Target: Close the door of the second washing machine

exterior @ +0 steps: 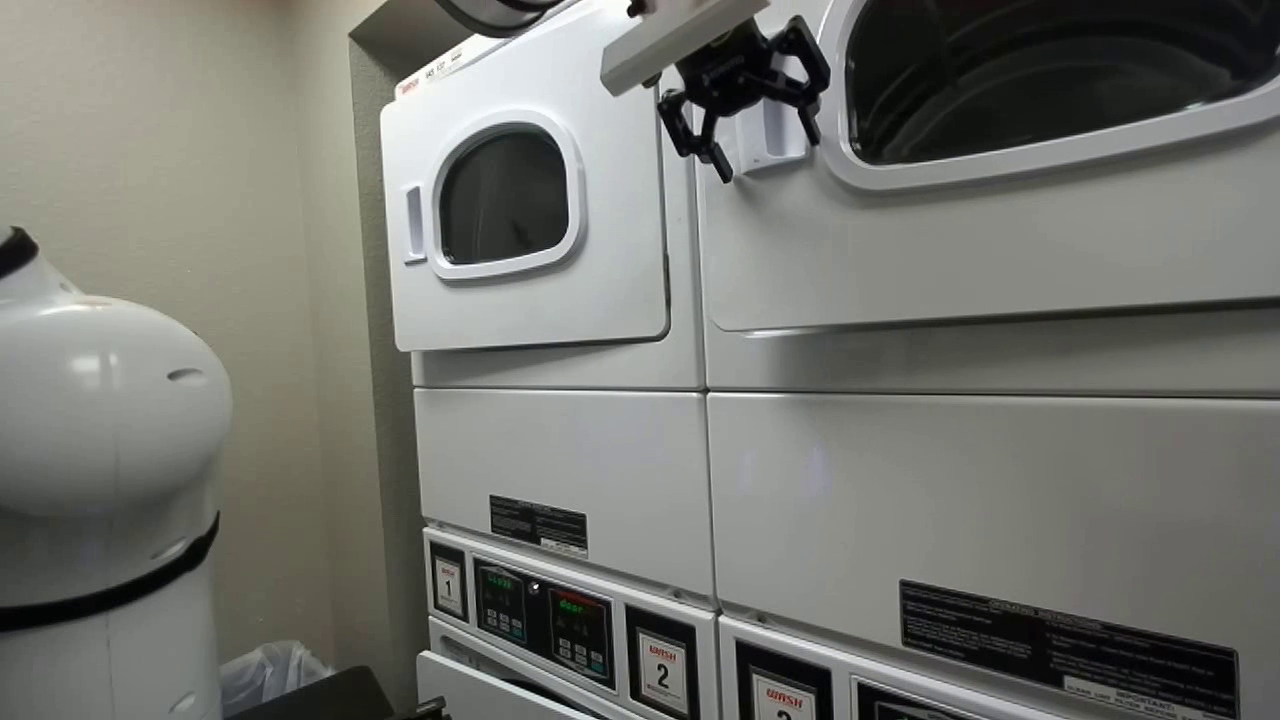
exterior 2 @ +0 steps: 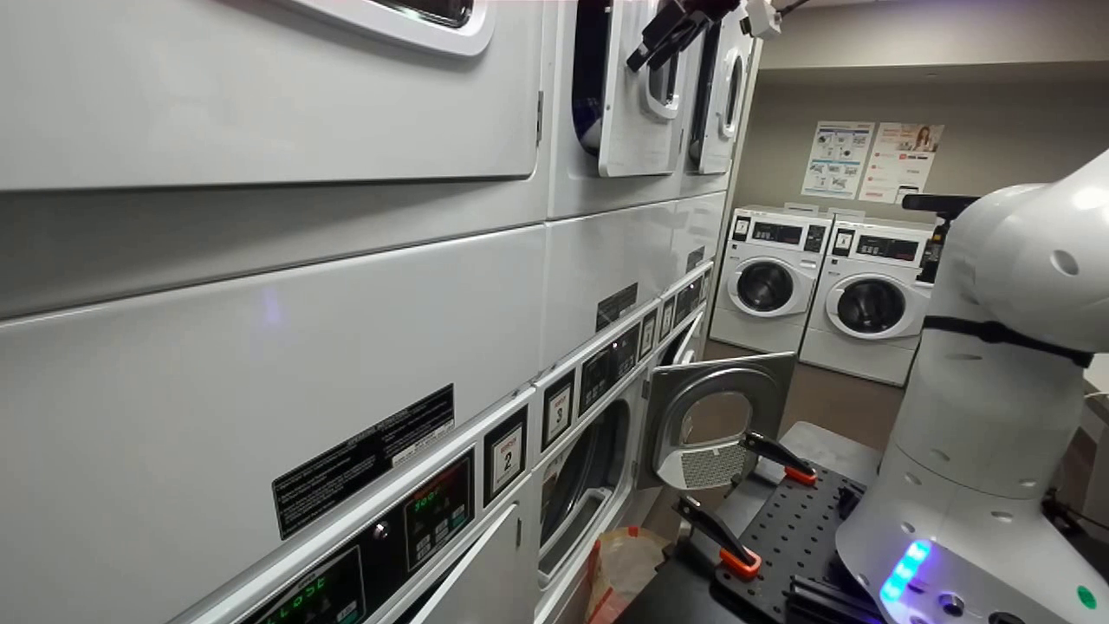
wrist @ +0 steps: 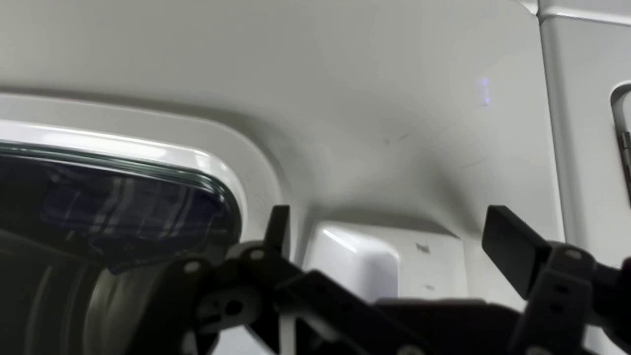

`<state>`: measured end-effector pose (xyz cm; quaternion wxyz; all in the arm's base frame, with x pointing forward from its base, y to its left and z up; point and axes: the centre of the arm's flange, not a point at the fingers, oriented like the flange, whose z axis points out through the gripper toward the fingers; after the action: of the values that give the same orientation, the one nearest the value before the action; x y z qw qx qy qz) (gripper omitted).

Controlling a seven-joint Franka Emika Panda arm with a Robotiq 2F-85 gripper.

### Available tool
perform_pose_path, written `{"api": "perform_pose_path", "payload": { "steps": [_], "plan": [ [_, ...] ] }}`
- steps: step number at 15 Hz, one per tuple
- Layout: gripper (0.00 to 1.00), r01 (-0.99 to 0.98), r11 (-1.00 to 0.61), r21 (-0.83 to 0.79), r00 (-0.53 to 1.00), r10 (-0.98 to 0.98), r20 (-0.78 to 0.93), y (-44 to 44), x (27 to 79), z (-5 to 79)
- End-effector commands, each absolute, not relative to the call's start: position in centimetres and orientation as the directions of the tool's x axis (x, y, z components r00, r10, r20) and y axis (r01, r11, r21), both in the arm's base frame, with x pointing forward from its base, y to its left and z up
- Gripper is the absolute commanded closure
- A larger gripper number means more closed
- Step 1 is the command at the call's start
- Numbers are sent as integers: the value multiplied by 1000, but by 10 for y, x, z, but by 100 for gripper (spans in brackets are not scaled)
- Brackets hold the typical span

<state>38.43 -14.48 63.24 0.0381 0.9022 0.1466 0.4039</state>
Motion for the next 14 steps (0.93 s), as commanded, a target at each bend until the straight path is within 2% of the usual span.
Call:
{"api": "perform_pose_path", "payload": {
  "steps": [1,14],
  "plan": [
    [0,232,-948,217,629,317,710,-143,407,630],
    [0,236,-938,253,614,345,709,-124,429,626]
  ]
}}
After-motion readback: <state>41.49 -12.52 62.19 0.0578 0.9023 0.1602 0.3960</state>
